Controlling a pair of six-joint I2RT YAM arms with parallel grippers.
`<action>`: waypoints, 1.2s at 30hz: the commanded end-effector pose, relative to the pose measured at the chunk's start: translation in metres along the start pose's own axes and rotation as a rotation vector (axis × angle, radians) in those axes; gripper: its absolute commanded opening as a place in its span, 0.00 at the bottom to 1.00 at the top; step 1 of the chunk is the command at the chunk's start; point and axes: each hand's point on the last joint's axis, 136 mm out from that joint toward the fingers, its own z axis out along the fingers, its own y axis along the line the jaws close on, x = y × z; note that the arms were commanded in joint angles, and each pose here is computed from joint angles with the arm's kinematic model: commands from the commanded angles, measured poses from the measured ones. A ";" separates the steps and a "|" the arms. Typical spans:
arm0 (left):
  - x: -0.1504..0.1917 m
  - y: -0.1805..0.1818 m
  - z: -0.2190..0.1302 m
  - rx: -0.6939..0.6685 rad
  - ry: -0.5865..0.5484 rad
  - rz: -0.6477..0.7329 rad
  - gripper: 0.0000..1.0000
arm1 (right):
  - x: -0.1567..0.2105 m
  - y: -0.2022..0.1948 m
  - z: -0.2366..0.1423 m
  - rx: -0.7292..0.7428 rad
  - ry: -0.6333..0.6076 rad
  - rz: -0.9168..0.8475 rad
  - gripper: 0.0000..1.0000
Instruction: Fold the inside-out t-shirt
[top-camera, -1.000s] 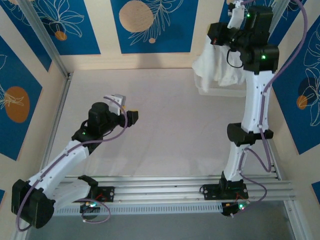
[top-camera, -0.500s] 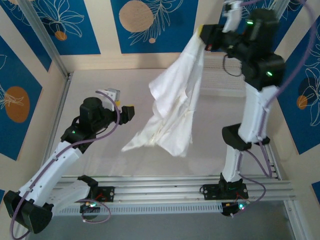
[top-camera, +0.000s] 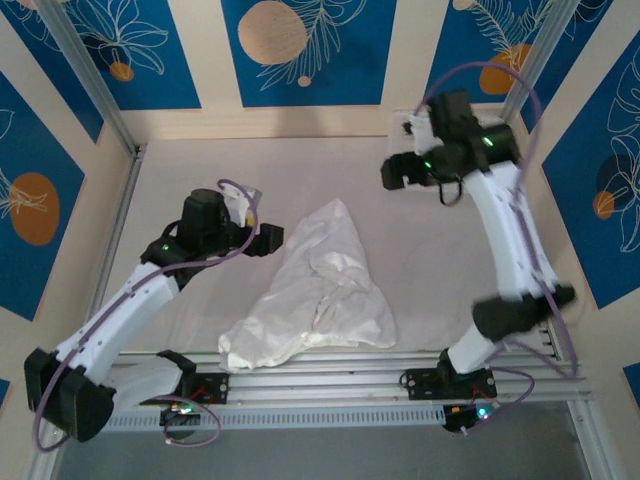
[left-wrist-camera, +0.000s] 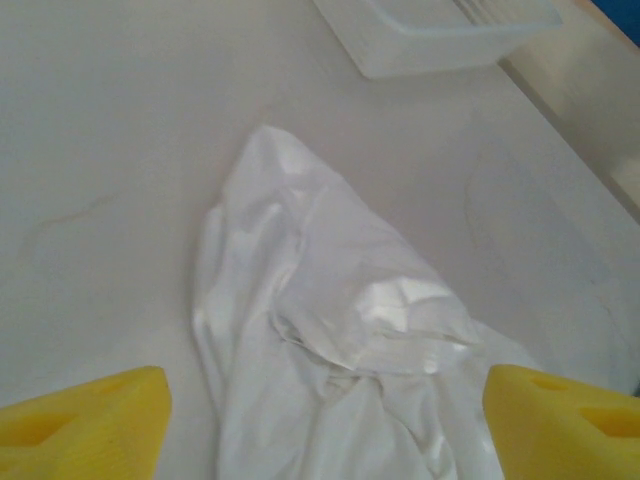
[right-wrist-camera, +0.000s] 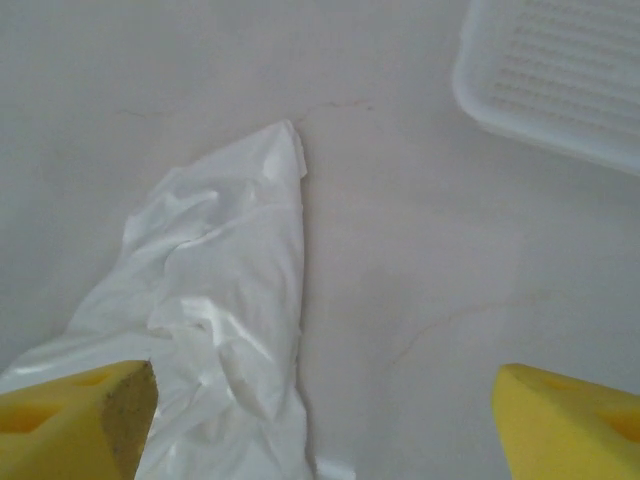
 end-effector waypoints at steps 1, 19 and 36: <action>0.001 -0.037 0.021 0.153 0.072 -0.017 0.78 | 0.033 -0.010 -0.016 0.022 -0.116 0.249 0.84; 0.073 -0.097 0.195 0.011 0.347 0.191 0.76 | 0.301 0.018 0.162 -0.118 0.472 0.832 0.74; 0.054 -0.004 0.168 -0.144 0.298 0.039 0.00 | 0.258 -0.001 0.140 -0.046 0.288 0.730 0.00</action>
